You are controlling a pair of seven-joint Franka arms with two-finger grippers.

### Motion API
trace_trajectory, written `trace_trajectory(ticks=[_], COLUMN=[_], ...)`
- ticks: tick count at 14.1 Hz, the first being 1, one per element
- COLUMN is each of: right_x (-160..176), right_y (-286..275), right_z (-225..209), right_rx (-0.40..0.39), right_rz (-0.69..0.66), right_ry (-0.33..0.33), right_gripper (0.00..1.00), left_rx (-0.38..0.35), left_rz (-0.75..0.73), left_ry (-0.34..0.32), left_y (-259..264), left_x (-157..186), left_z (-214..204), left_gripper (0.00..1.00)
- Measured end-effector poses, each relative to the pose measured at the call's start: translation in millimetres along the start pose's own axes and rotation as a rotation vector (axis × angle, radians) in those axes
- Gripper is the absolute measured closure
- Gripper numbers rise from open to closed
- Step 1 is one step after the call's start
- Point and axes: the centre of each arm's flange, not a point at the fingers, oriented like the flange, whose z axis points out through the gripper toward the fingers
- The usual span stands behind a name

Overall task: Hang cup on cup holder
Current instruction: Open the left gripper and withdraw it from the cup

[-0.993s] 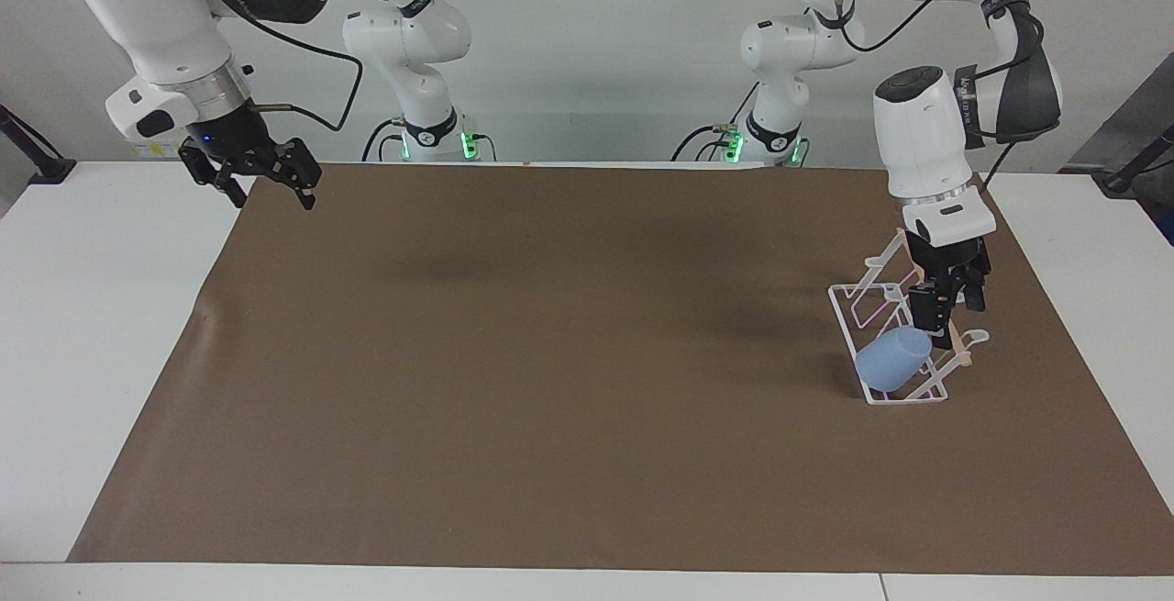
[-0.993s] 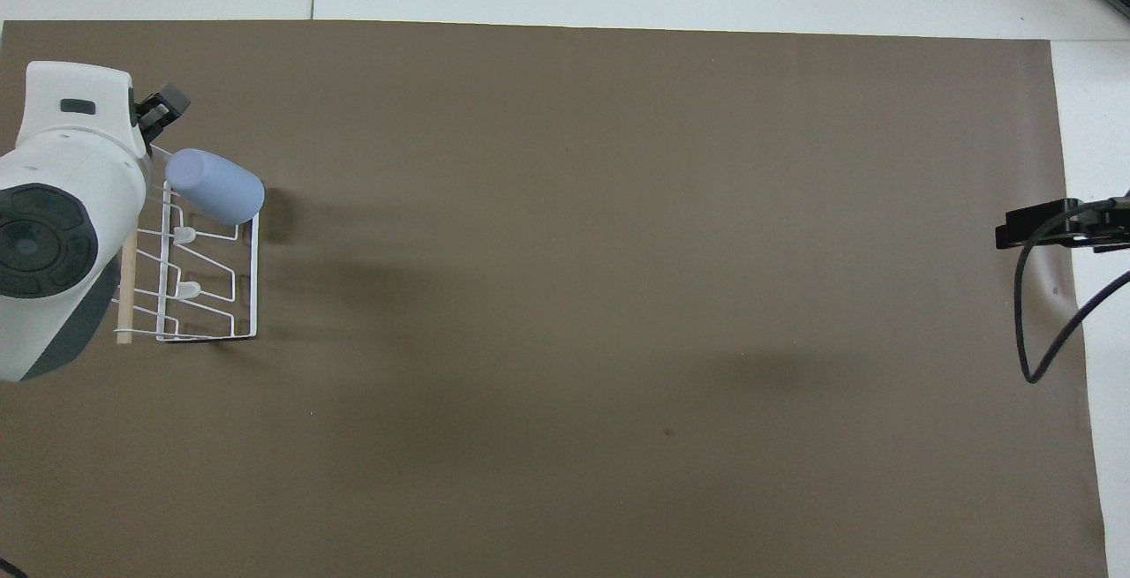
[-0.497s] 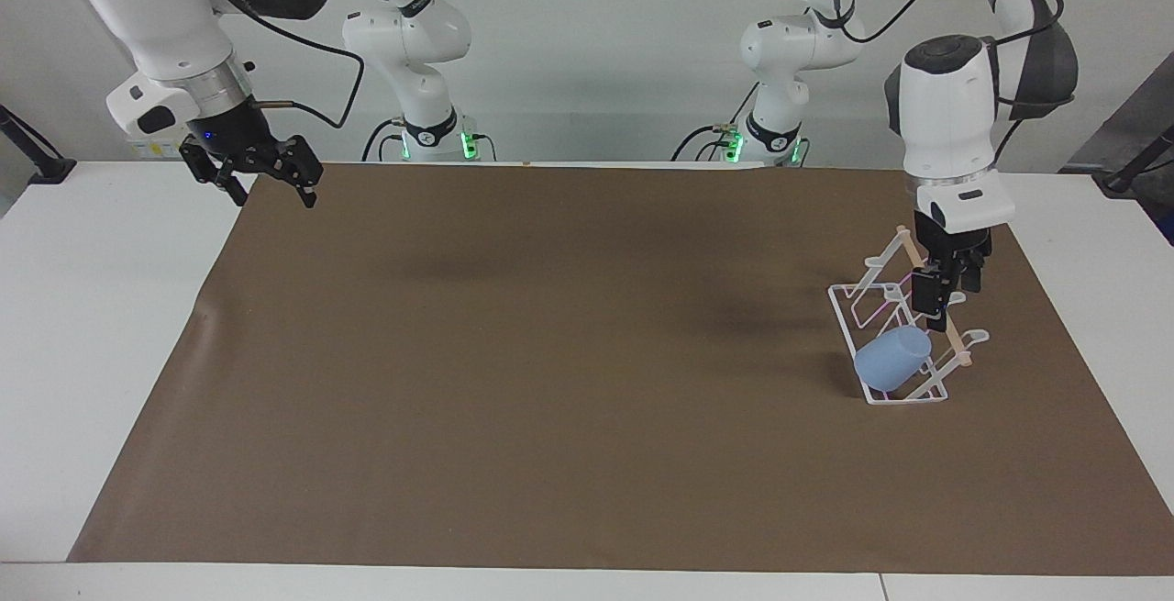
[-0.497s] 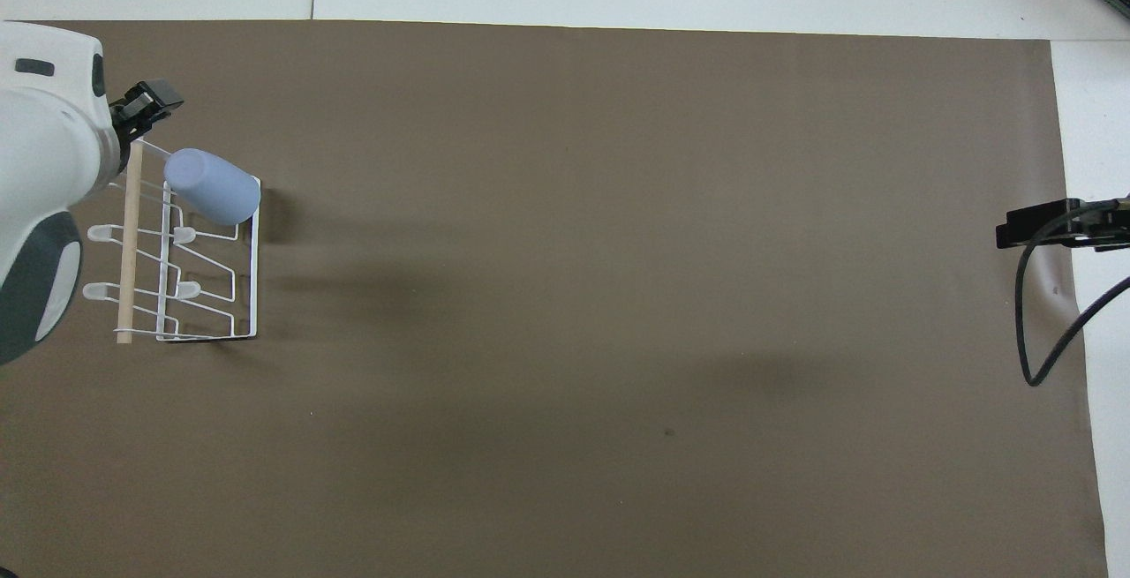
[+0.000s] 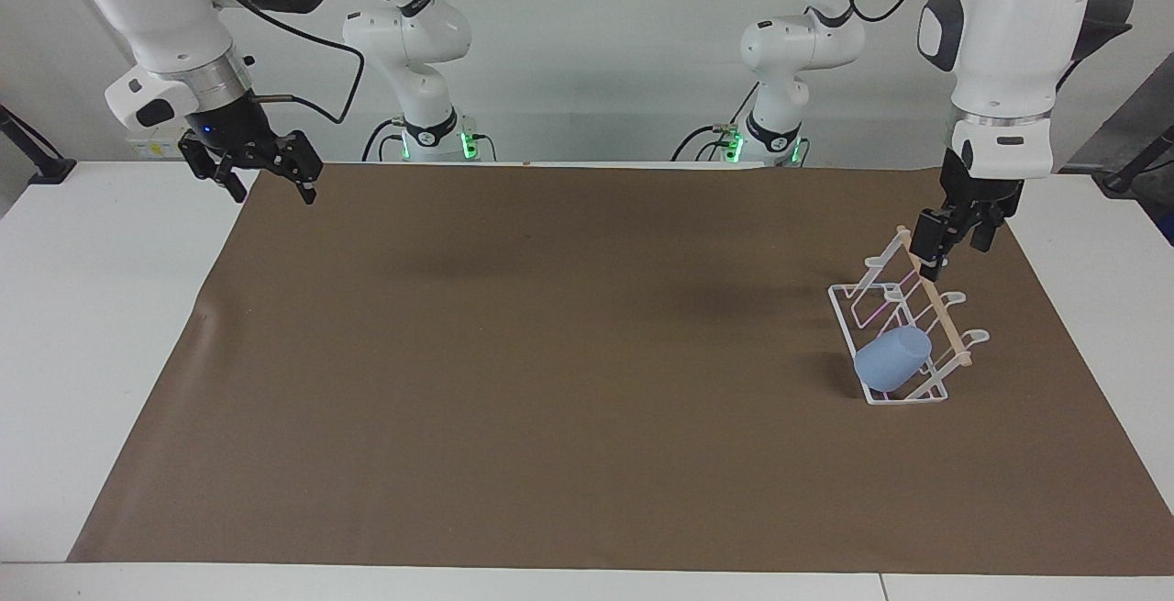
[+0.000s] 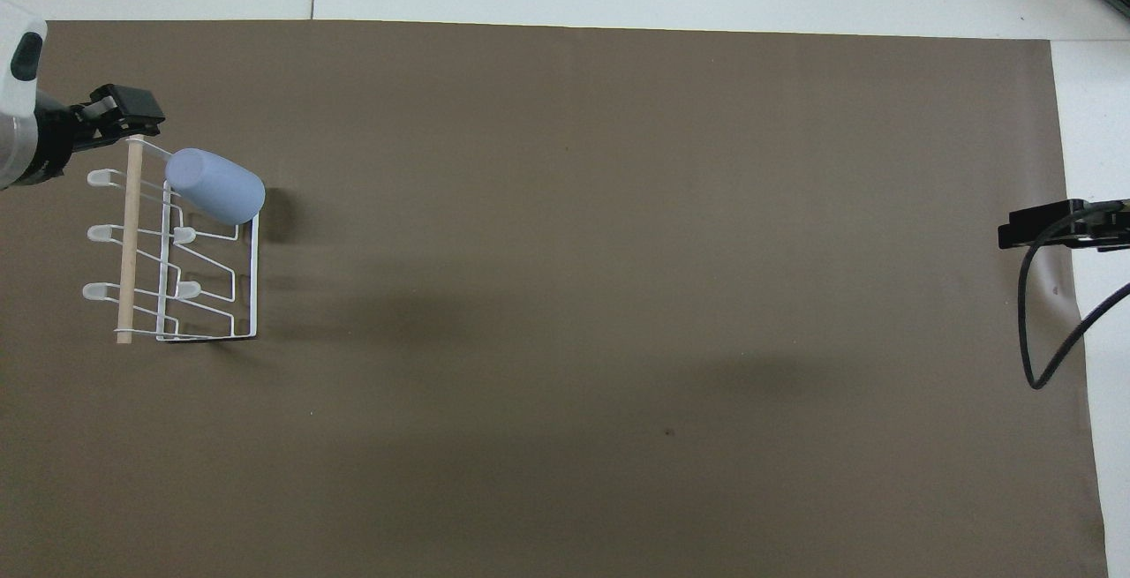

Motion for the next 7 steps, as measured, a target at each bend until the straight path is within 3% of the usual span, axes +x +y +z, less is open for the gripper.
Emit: trace_trajectory(ticks=[7], right_x=[0.0], right_y=[-0.2], right_z=[0.0], right_rx=[0.0], right_rz=[0.0], right_ry=[0.0], right_gripper=[0.0], left_rx=[-0.029], left_rz=[0.31], left_ry=[-0.157], left_y=[-12.5], left_x=[-13.6], left_z=[6.0], left_gripper=[0.0])
